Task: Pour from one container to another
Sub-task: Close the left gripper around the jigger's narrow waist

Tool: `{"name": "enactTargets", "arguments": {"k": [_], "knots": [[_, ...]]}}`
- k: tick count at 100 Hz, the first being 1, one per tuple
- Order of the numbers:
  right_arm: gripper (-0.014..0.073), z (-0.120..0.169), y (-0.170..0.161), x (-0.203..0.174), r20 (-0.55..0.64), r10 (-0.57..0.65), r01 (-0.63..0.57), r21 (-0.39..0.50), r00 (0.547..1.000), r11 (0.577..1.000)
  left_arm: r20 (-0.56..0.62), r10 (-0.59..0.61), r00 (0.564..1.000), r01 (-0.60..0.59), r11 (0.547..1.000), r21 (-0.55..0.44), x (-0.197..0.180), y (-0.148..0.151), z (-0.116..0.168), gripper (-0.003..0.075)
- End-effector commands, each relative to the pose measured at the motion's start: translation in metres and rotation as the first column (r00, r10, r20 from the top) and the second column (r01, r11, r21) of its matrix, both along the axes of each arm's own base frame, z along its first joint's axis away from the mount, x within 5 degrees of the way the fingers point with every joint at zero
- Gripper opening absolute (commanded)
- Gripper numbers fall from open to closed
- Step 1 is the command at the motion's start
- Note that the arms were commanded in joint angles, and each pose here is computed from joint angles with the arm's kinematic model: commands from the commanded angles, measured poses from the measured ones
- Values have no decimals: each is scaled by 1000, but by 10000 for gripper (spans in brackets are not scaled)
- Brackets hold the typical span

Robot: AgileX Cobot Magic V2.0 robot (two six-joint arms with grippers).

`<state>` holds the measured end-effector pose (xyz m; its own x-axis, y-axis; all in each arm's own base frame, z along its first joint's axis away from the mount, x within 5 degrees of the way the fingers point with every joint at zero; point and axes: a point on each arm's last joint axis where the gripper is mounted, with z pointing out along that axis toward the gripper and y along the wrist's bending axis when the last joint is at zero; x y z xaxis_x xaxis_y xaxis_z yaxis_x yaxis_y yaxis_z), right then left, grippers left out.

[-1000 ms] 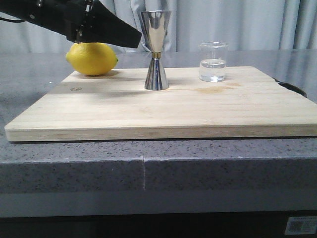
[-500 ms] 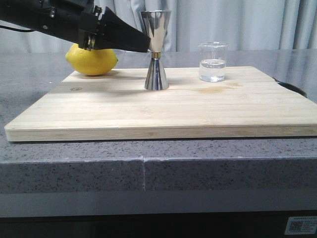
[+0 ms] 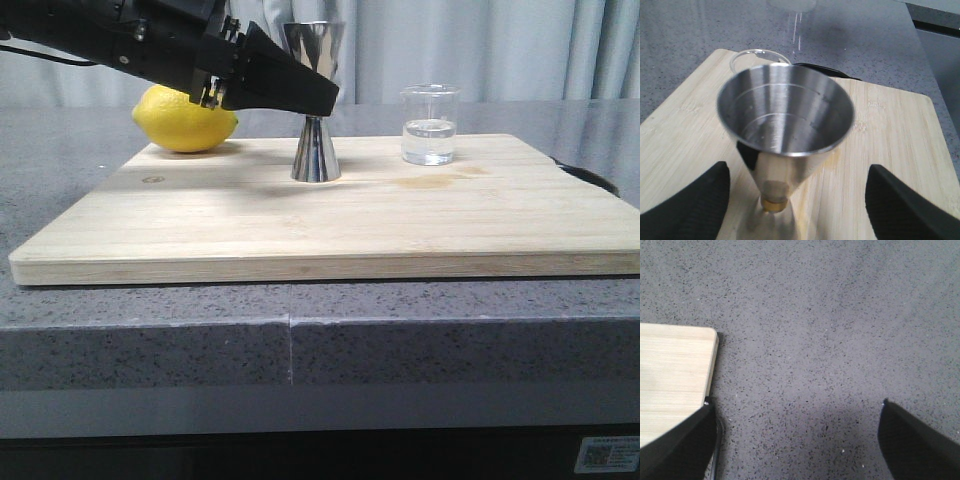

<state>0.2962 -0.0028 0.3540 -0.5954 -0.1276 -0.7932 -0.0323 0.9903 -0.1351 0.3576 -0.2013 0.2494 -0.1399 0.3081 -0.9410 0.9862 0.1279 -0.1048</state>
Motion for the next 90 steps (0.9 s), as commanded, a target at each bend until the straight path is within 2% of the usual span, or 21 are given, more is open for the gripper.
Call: {"name": "enactTargets", "arguments": {"k": [1,17,32,56,81,90], "knots": [[562,19,-1,-1,113,7,-7,-8,994,1000,50,-3,999,8,995,-101,-6,-5,35,513],[551,19,-1,-1,113,7,-7,-8,994,1000,50,-7,999,12,995,-101,-7,-7,35,510],[551,19,-1,-1,113,7,-7,-8,994,1000,48,-22,999,27,995,-94,-9,-11,32,472],[551,19,-1,-2,110,7,-6,-8,994,1000,-6,-34,999,33,994,-100,-6,-20,15,472],[551,19,-1,-2,112,7,-6,-8,994,1000,-7,-34,999,33,993,-109,-5,-21,14,470],[551,19,-1,-1,114,7,-7,-8,993,1000,-7,-34,999,33,993,-109,-5,-21,14,439]]}}
